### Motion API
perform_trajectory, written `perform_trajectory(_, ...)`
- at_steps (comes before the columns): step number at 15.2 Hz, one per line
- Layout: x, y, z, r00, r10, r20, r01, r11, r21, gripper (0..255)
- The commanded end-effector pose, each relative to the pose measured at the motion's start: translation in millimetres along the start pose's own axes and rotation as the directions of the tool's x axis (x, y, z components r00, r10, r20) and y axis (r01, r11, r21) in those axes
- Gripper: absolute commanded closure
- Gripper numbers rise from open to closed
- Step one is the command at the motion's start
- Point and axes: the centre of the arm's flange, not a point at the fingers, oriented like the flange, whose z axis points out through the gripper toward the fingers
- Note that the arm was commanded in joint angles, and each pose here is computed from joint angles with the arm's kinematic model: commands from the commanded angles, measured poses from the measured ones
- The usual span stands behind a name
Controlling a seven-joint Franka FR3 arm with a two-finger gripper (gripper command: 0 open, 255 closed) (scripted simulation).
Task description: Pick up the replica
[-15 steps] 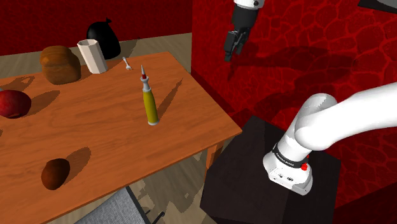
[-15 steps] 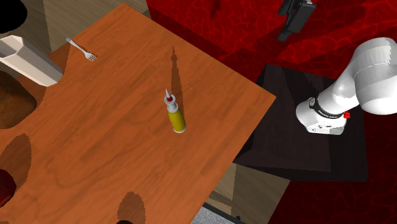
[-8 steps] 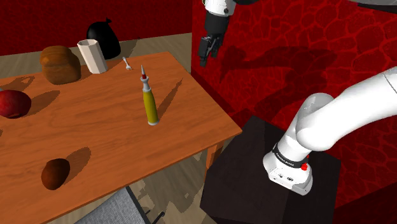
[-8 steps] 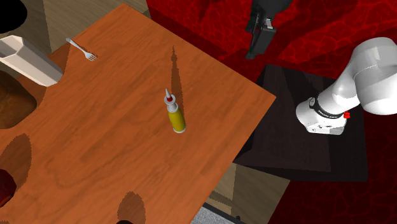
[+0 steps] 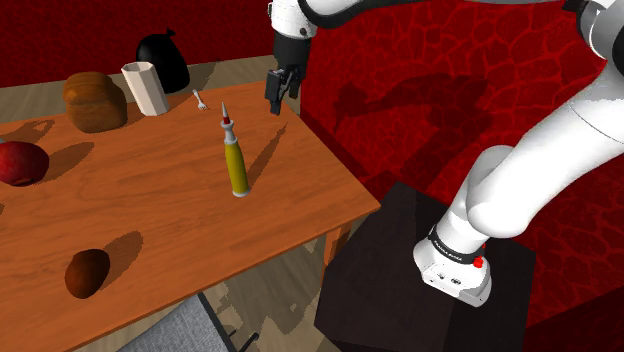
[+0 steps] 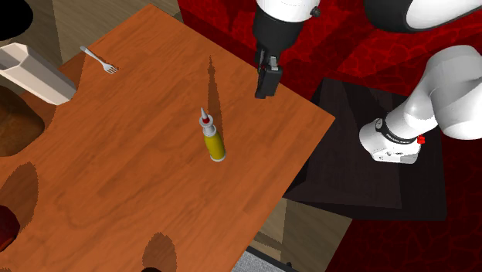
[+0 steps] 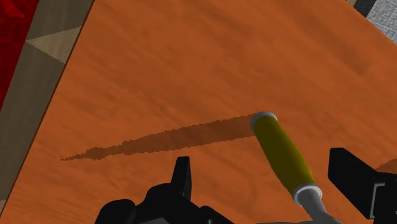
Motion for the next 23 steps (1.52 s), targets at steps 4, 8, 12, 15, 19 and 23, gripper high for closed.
perform_trajectory(4, 45.8, -37.2, 20.5, 0.997, -0.067, -0.025, 0.067, 0.998, 0.007, 0)
perform_trajectory(8, 82.3, -67.9, 35.6, 0.992, -0.120, -0.045, 0.120, 0.993, 0.010, 0)
perform_trajectory(12, 91.2, -77.0, 50.4, 0.990, -0.135, -0.051, 0.136, 0.991, 0.011, 0)
perform_trajectory(15, 89.0, -76.7, 66.0, 0.990, -0.135, -0.051, 0.136, 0.991, 0.011, 0)
perform_trajectory(19, 87.1, -76.4, 79.5, 0.990, -0.135, -0.051, 0.136, 0.991, 0.011, 0)
perform_trajectory(23, 87.4, -76.6, 79.6, 0.990, -0.135, -0.051, 0.136, 0.991, 0.011, 255)
